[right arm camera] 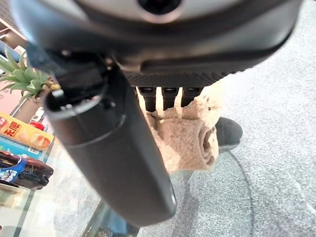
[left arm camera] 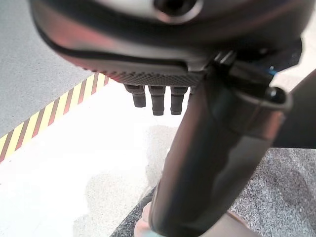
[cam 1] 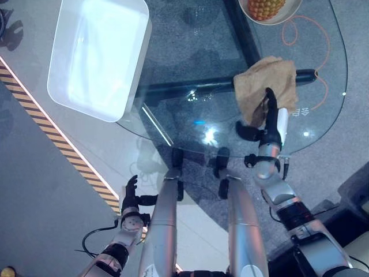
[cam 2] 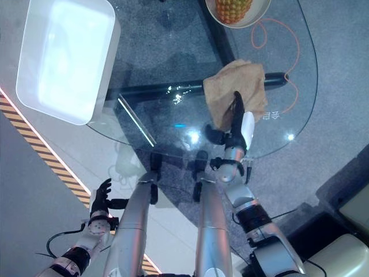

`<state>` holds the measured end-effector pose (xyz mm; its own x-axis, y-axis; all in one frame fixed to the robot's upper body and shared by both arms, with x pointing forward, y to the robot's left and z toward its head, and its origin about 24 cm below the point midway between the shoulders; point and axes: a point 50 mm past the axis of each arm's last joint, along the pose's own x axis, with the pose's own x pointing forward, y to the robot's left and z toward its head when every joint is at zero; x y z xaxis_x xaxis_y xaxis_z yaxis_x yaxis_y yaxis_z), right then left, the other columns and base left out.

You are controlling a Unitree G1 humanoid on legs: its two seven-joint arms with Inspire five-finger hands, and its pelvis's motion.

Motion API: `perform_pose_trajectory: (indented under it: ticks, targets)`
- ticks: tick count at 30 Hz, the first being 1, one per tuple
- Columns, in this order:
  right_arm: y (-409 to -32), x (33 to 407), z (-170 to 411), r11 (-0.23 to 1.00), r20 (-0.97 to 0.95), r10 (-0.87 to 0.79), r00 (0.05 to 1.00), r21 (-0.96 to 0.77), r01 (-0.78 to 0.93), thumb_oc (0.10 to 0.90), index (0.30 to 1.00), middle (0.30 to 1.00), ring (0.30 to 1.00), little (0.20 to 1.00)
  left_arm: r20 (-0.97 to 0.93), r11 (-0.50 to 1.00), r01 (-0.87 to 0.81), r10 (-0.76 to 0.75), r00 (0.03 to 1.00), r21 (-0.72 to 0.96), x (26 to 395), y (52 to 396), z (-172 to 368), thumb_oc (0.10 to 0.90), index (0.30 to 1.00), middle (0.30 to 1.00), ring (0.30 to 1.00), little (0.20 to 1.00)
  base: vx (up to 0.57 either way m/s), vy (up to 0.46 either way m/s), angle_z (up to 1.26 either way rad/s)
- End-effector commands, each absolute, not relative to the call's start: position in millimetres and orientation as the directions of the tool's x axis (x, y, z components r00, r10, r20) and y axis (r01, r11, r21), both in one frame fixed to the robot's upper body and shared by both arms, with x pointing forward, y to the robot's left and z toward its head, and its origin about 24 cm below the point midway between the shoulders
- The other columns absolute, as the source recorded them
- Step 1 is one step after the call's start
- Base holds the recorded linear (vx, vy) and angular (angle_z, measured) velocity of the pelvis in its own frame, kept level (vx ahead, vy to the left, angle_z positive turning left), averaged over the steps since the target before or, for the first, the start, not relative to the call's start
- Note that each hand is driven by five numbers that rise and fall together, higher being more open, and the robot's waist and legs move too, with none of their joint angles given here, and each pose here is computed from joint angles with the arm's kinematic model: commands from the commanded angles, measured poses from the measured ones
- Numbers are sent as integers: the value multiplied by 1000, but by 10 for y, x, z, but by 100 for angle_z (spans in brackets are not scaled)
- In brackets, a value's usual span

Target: Wipe the table with a cloth and put it in the basket.

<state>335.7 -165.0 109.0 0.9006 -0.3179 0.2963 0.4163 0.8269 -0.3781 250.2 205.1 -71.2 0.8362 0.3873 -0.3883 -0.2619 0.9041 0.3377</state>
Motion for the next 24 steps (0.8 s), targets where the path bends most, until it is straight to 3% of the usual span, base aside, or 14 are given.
perform_pose_trajectory:
  ticks: [1, 10, 16, 24]
  targets:
    - [-1192, 3149, 1131, 908, 351, -147, 925, -323, 267, 800, 900, 900, 900, 900, -419, 935, -261, 342, 841, 241, 2292, 1724, -839, 800, 900, 900, 900, 900, 0, 0, 0]
    - [-1208, 3101, 1122, 885, 390, -200, 899, -322, 336, 800, 900, 900, 900, 900, -444, 934, -261, 347, 826, 245, 2243, 1730, -884, 800, 900, 900, 900, 900, 21, 3, 0]
    - [-1448, 3219, 1335, 766, 493, -451, 744, -214, 606, 800, 900, 900, 900, 900, -431, 938, -246, 333, 839, 244, 2335, 1664, -843, 800, 900, 900, 900, 900, -13, -3, 1]
    - [-1627, 3351, 1645, 666, 552, -533, 641, -194, 720, 800, 900, 900, 900, 900, -447, 939, -235, 328, 832, 252, 2343, 1635, -858, 800, 900, 900, 900, 900, -2, 4, 2]
